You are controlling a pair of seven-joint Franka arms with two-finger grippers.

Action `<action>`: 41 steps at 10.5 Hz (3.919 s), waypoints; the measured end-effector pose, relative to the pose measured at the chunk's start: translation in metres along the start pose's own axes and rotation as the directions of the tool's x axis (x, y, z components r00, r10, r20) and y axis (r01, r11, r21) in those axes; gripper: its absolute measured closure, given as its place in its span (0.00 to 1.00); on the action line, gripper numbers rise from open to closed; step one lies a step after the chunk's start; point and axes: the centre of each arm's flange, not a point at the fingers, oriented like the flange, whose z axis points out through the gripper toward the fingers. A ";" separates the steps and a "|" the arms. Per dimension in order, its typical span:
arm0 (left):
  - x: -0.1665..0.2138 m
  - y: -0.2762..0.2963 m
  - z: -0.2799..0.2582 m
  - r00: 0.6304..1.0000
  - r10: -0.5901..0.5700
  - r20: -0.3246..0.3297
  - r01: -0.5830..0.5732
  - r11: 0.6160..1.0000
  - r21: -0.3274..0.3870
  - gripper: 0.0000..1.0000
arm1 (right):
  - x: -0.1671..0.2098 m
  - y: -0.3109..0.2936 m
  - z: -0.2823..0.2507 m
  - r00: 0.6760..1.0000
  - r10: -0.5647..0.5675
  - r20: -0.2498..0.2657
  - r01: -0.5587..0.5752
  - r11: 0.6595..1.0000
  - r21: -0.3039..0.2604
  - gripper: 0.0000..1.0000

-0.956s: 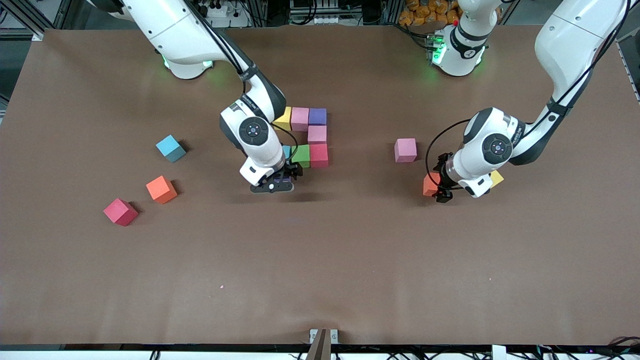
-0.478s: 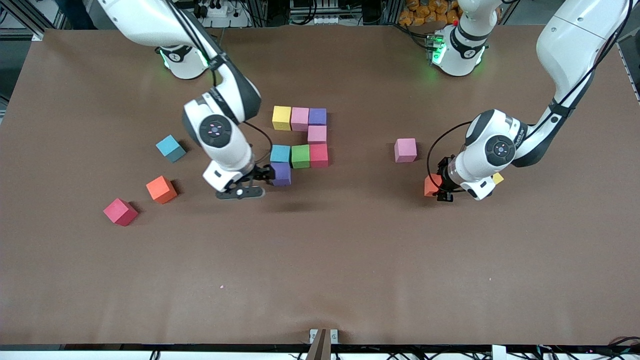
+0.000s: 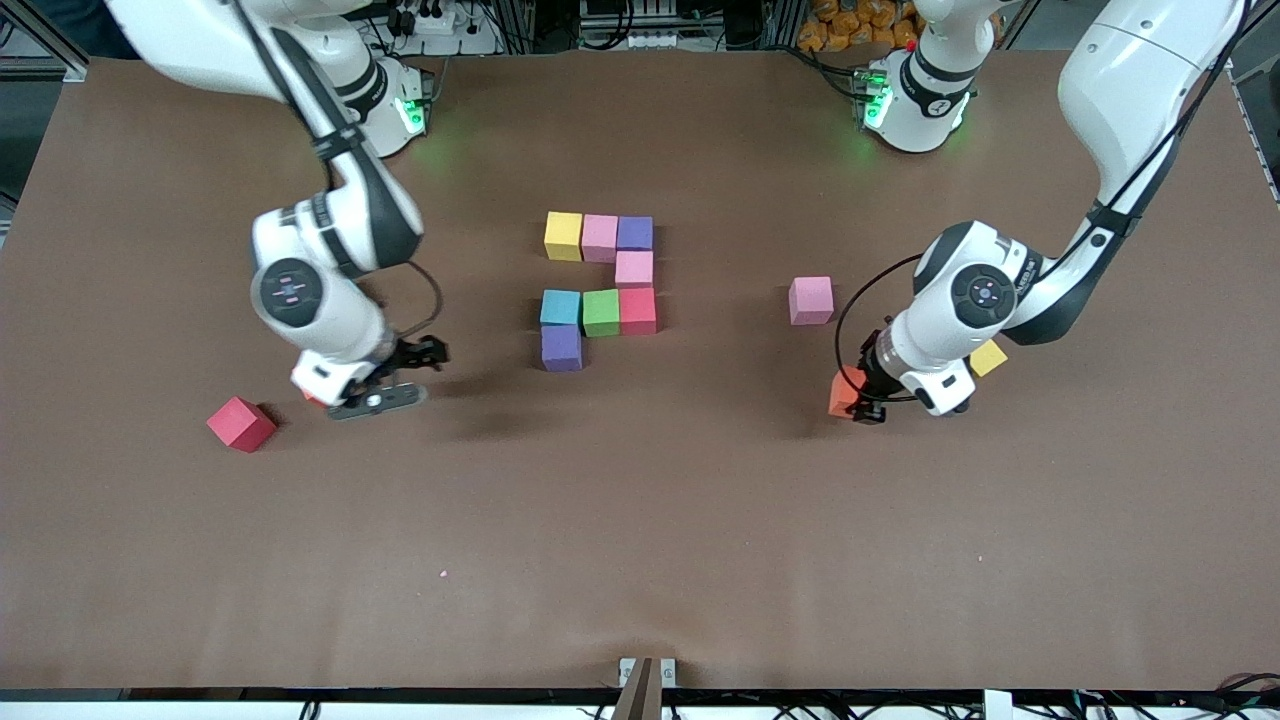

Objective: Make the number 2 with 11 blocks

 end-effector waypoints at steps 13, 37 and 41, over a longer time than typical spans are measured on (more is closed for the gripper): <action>-0.258 0.066 0.046 0.645 0.758 -0.098 -0.763 0.646 -0.026 0.43 | -0.059 0.129 0.078 0.943 -0.311 -0.116 0.310 0.950 -0.030 0.00; -0.087 0.122 0.020 0.995 -0.095 -0.039 0.096 0.994 0.046 0.43 | 0.081 -0.218 0.022 0.970 0.206 -0.129 -0.183 0.968 0.170 0.44; -0.087 0.121 0.021 0.995 -0.094 -0.040 0.096 0.994 0.051 0.43 | 0.078 -0.233 0.055 0.974 0.199 -0.108 -0.180 0.969 0.169 0.44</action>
